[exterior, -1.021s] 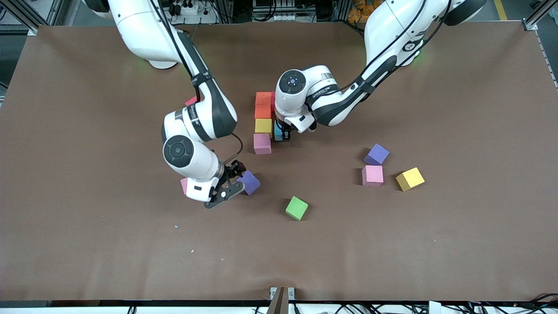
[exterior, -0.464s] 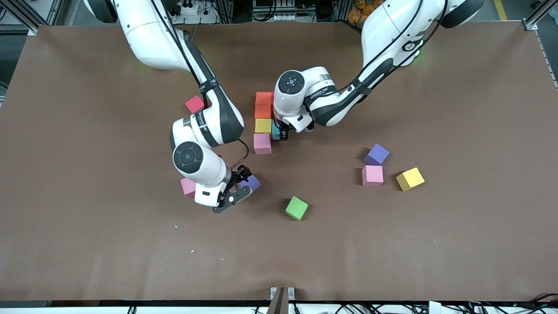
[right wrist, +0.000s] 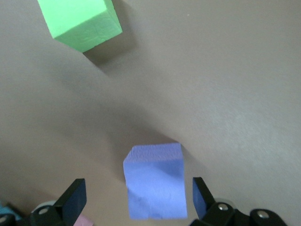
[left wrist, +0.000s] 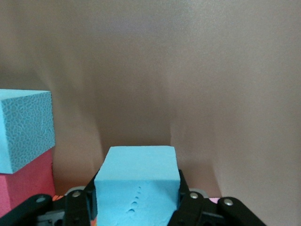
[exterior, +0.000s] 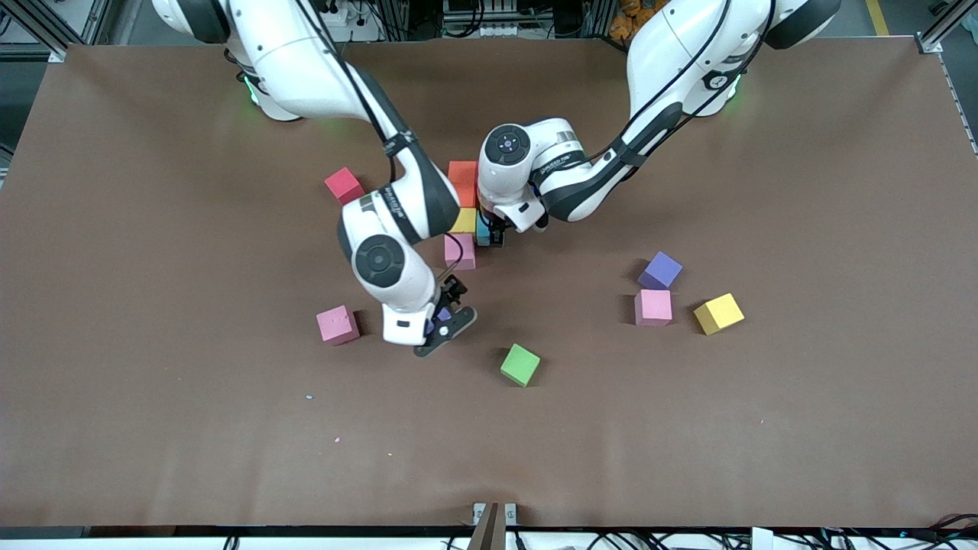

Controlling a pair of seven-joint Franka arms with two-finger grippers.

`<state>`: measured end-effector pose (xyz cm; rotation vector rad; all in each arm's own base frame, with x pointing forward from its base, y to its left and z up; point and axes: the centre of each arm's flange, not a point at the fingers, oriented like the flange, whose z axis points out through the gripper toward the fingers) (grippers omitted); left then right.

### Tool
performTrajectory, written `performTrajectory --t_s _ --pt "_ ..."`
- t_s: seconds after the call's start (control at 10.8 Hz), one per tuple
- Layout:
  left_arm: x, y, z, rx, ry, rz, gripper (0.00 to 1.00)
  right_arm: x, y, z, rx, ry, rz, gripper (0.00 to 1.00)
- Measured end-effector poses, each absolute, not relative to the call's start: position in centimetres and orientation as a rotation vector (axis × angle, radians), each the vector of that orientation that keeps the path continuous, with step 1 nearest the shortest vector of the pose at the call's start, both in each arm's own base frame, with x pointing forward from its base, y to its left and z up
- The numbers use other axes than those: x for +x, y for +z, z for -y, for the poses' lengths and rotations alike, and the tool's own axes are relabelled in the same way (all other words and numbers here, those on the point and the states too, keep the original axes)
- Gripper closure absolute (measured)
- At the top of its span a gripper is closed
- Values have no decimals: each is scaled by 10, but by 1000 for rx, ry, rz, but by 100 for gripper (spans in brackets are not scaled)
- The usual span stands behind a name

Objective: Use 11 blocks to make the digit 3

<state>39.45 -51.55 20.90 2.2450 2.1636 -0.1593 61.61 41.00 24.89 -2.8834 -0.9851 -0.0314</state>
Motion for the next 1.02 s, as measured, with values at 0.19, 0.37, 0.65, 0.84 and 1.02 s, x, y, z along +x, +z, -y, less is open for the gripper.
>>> performTrajectory --t_s 0.19,0.37,0.65,0.84,1.02 --pt "395 208 515 2244 -159 -2165 39 611 223 -414 -2895 -65 1000 0" --pt "393 203 516 2252 -164 -2168 39 612 215 -412 -2912 -69 1030 0" --pt "391 200 516 2254 -172 -2168 39 613 214 -409 -2930 -72 1071 0" --pt "391 200 517 2252 -173 -2167 39 612 211 -407 -2940 -63 1091 0" --pt "391 201 518 2253 -173 -2162 39 610 204 -405 -2948 -48 1100 0"
